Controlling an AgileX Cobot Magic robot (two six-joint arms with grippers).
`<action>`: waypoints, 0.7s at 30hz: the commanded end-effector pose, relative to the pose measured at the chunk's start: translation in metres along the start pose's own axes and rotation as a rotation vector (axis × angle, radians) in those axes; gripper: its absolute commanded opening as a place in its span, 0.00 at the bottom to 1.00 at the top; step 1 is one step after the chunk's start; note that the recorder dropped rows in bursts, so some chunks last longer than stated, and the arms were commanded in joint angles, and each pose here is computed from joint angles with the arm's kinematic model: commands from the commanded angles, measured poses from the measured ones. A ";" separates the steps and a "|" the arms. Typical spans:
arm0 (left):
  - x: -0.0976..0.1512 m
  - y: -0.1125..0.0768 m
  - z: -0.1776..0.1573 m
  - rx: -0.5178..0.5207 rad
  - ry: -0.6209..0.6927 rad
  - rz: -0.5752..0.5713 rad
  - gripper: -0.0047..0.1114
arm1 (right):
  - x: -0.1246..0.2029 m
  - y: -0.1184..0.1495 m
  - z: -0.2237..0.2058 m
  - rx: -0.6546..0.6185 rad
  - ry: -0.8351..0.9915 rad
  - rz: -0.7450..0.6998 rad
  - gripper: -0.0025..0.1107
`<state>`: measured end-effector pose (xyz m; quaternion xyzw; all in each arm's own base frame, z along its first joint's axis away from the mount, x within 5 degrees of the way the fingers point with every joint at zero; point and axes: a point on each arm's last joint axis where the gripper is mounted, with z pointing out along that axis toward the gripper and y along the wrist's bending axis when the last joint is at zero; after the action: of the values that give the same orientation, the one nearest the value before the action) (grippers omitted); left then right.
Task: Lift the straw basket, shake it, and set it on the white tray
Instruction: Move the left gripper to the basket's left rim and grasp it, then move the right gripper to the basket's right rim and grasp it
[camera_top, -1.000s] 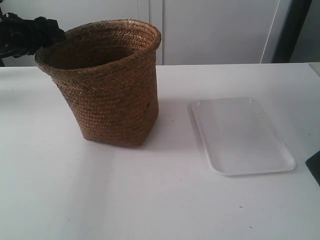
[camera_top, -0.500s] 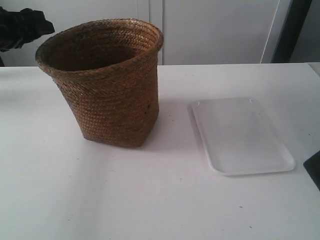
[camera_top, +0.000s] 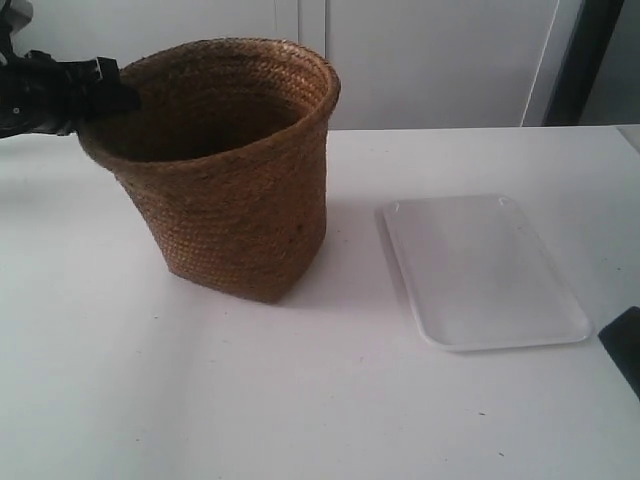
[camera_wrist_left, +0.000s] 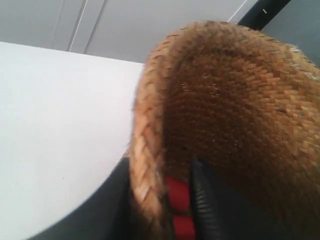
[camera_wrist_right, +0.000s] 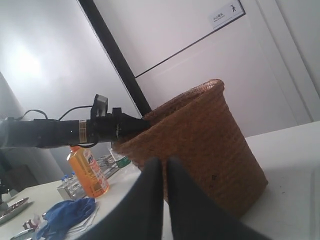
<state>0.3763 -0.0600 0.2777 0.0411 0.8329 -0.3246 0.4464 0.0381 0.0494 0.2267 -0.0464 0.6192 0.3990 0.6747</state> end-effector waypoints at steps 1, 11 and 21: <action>0.004 -0.006 0.001 0.071 0.041 0.022 0.05 | -0.002 -0.001 0.000 0.011 -0.025 0.035 0.06; 0.003 -0.009 -0.001 0.090 0.045 0.015 0.04 | -0.047 0.011 0.017 0.056 -0.055 -0.172 0.02; 0.003 -0.007 0.000 0.077 0.039 0.015 0.04 | -0.042 -0.032 0.122 -0.116 0.400 0.126 0.02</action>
<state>0.3732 -0.0655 0.2775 0.0580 0.8274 -0.3548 0.4315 0.1380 0.0651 0.2763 -0.0879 0.7217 0.4094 0.5512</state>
